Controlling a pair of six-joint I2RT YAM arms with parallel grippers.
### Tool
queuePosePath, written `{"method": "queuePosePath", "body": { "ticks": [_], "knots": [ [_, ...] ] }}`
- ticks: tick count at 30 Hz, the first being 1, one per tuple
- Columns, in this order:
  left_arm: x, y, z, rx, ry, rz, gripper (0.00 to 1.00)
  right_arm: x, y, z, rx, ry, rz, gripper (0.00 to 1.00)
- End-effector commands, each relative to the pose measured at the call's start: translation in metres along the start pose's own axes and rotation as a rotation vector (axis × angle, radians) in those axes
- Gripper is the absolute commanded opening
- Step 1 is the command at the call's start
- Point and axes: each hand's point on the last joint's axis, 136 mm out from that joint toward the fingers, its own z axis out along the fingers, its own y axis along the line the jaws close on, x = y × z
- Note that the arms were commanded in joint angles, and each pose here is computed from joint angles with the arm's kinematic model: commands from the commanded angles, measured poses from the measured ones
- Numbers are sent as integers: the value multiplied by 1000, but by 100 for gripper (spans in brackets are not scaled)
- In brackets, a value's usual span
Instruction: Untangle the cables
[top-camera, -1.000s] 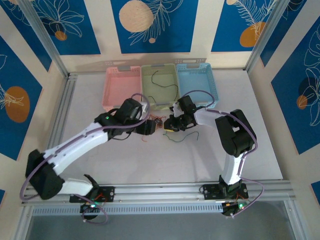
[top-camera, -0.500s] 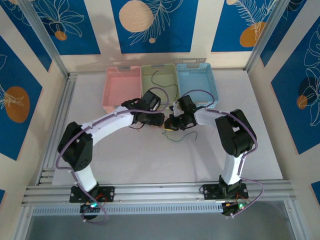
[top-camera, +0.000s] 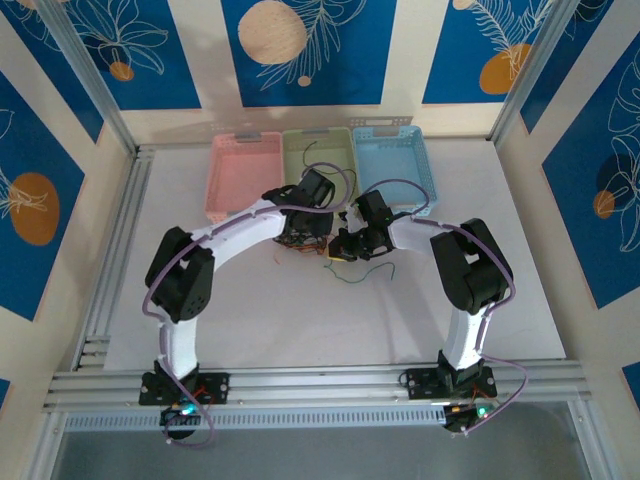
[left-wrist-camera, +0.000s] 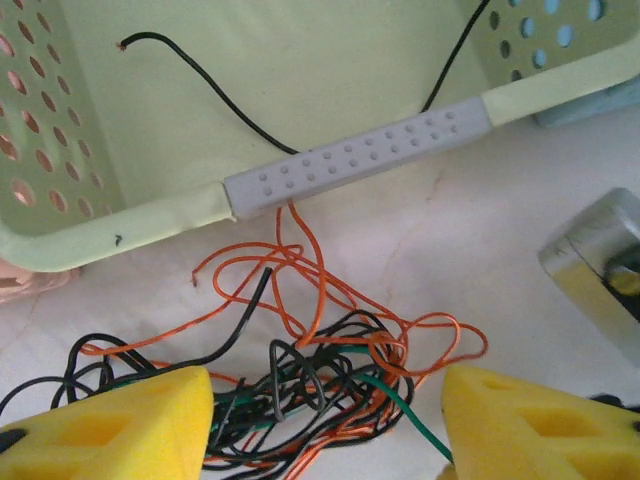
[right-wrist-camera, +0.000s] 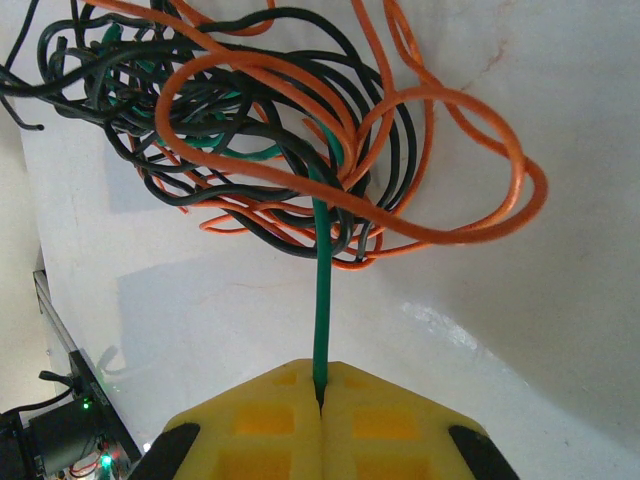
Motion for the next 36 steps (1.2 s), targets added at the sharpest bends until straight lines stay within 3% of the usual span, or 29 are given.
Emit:
{"method": "queuePosePath", "body": {
  "ticks": [1,5,10,14,17,21,32,36],
  "knots": [
    [-9,11,5,-60,-8,-13,58,3,4,-2,-23,10,-2,4],
    [-6,10,12,-64,4,-8,50,2,5,-2,-22,7,-5,4],
    [2,11,15,-59,13,-17,47,3,5,-2,-22,8,-5,4],
    [2,14,16,-71,18,-12,35,3,4,-2,-21,8,-3,4],
    [4,14,18,-71,25,-7,32,3,5,-2,-22,7,-5,4],
    [7,17,20,-76,32,-7,22,3,5,-2,-23,7,-6,4],
    [10,19,22,-59,41,-23,27,3,5,-3,-23,6,-5,4],
    [10,18,22,-50,45,-17,14,3,5,-3,-23,5,-5,4]
  ]
}}
